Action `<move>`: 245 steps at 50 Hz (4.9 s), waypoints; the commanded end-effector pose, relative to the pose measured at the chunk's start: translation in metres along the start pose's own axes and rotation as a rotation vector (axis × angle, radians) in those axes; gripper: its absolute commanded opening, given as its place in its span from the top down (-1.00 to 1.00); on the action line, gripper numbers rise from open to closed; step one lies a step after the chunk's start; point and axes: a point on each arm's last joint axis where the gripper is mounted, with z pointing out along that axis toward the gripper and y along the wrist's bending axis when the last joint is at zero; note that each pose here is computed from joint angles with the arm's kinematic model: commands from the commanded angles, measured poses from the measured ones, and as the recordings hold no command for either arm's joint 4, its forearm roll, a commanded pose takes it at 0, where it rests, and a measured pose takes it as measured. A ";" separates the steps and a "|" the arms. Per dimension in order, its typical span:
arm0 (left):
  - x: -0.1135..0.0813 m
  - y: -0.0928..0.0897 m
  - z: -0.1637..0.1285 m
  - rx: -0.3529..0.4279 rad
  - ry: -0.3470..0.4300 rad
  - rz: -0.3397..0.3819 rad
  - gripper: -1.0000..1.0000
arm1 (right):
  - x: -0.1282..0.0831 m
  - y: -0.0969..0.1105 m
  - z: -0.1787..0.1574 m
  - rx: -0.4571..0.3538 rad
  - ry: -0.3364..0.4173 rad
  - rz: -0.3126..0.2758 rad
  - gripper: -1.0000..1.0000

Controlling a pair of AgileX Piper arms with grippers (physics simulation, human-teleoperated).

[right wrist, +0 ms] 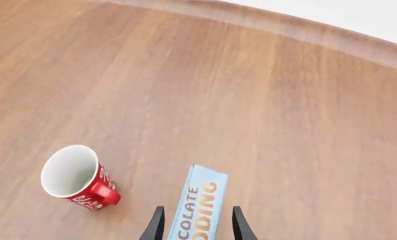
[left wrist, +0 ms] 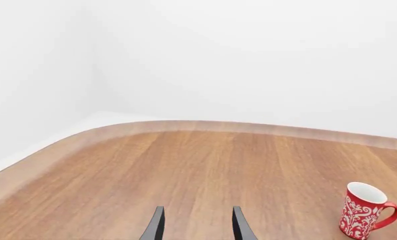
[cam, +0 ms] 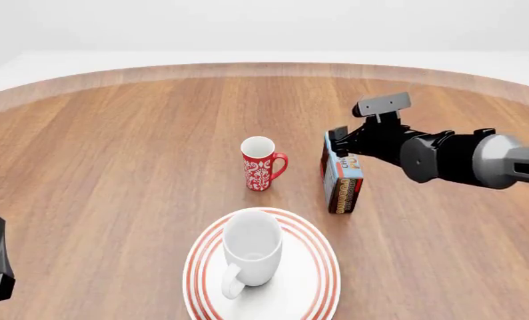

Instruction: Pick up the white mug and put it on the plate, and put the chocolate pudding to the right of the plate.

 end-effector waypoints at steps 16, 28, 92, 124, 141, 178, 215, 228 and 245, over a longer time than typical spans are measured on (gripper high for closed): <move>0.000 0.000 0.000 -0.002 -0.001 -0.001 -1.00 | 0.007 0.001 0.012 -0.003 0.030 -0.002 -1.00; -0.001 0.000 0.000 -0.002 -0.002 -0.001 -1.00 | 0.009 0.001 0.015 -0.003 0.039 0.000 -1.00; 0.000 0.000 0.000 -0.003 0.001 -0.002 -1.00 | 0.018 0.003 0.031 -0.006 0.087 0.022 -1.00; 0.001 0.000 0.000 -0.002 0.001 -0.002 -1.00 | 0.023 0.005 0.037 -0.010 0.119 0.052 -1.00; 0.001 0.000 0.000 -0.001 0.002 0.001 -1.00 | 0.025 0.006 0.041 -0.009 0.134 0.071 -1.00; 0.002 0.000 0.000 -0.002 0.005 0.000 -1.00 | 0.034 -0.005 0.051 0.018 0.171 0.121 -1.00; 0.002 0.000 0.000 -0.002 0.005 0.000 -1.00 | 0.031 -0.009 0.042 0.029 0.162 0.147 1.00; 0.002 0.000 0.000 -0.002 0.005 0.000 -1.00 | 0.018 -0.005 0.030 0.020 0.143 0.159 1.00; 0.002 0.000 0.000 0.004 0.004 -0.001 -1.00 | 0.000 -0.006 0.004 0.020 0.101 0.175 1.00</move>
